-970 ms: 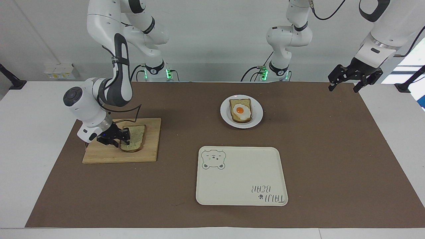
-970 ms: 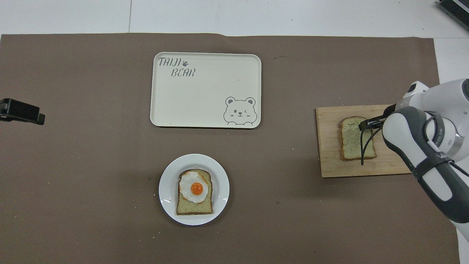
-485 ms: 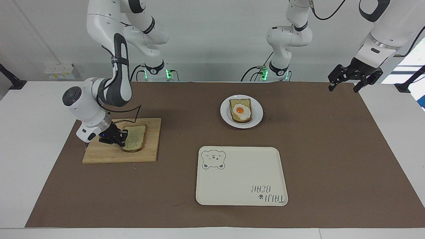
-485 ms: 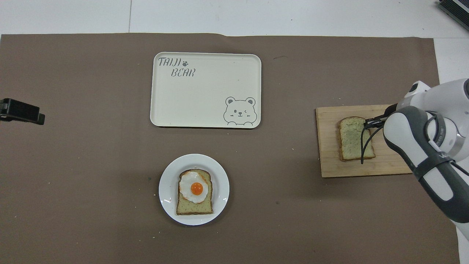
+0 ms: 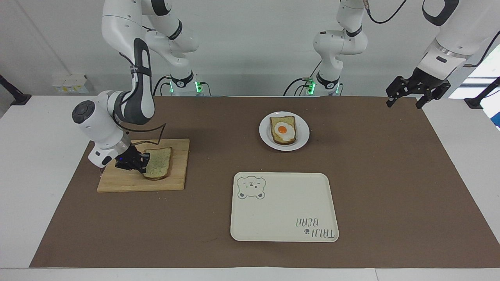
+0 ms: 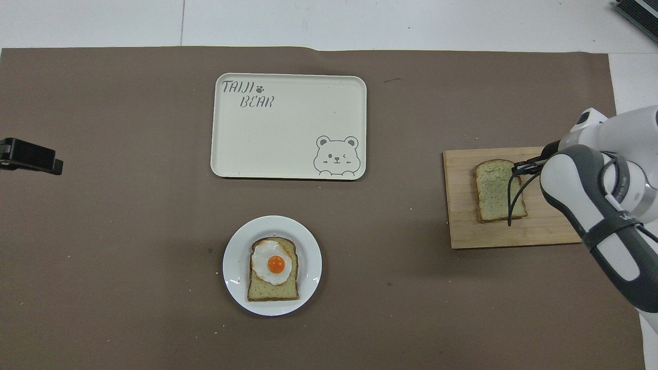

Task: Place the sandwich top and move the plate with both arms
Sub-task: 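Lower the right gripper and grasp the bread slice edge, then lift the bread slice with the right gripper off the board, then carry the bread slice with the right gripper onto the egg toast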

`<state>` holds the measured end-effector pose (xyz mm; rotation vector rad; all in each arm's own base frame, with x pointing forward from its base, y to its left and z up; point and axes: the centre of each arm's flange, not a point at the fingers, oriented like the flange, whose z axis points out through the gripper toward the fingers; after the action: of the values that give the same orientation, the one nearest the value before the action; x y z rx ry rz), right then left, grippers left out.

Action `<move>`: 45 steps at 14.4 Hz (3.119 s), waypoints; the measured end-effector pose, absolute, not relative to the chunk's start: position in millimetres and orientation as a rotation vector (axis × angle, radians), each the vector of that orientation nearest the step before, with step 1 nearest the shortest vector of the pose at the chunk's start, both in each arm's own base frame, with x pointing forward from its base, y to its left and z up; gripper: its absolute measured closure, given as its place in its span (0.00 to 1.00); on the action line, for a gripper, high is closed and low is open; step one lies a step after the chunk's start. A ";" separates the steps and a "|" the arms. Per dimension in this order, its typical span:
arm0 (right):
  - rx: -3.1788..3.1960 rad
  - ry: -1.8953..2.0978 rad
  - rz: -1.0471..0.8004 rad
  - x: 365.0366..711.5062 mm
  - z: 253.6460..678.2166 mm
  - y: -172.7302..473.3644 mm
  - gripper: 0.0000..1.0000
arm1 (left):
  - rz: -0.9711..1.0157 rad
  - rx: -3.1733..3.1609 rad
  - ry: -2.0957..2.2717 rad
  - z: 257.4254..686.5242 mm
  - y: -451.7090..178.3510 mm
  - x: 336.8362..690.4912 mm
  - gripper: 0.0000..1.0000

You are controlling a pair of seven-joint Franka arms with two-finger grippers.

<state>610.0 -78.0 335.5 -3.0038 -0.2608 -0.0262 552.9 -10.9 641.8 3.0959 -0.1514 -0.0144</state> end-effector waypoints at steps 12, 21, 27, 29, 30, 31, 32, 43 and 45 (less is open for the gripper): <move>-2.877 -0.273 0.138 607.8 453.7 -74.2 0.95 | -0.014 3.096 -0.151 641.8 -10.9 552.9 0.00; -2.676 -0.144 0.274 600.6 467.1 -23.5 0.95 | -0.014 3.096 -0.151 641.8 -10.9 552.9 0.00; -2.618 -0.086 0.398 592.1 474.6 89.0 0.95 | -0.014 3.096 -0.151 641.8 -10.9 552.9 0.00; -2.595 -0.114 0.426 584.1 478.3 129.7 0.95 | -0.014 3.096 -0.151 641.8 -10.9 552.9 0.00; -2.579 -0.127 0.434 580.5 479.4 142.7 0.95 | -0.014 3.096 -0.151 641.8 -10.9 552.9 0.00; -2.560 -0.140 0.442 576.6 480.2 153.5 0.95 | -0.014 3.096 -0.151 641.8 -10.9 552.9 0.00; -2.543 -0.150 0.449 572.7 480.6 161.7 0.95 | -0.014 3.096 -0.151 641.8 -10.9 552.9 0.00; -2.420 -0.025 0.458 531.9 486.1 256.6 0.95 | -0.014 3.096 -0.151 641.8 -10.9 552.9 0.00; -2.404 -0.005 0.428 523.6 481.9 282.5 0.95 | -0.014 3.096 -0.151 641.8 -10.9 552.9 0.00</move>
<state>523.6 282.5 481.9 -2.4043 -0.0052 0.4281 552.9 -10.9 641.8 3.0959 -0.1514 -0.0145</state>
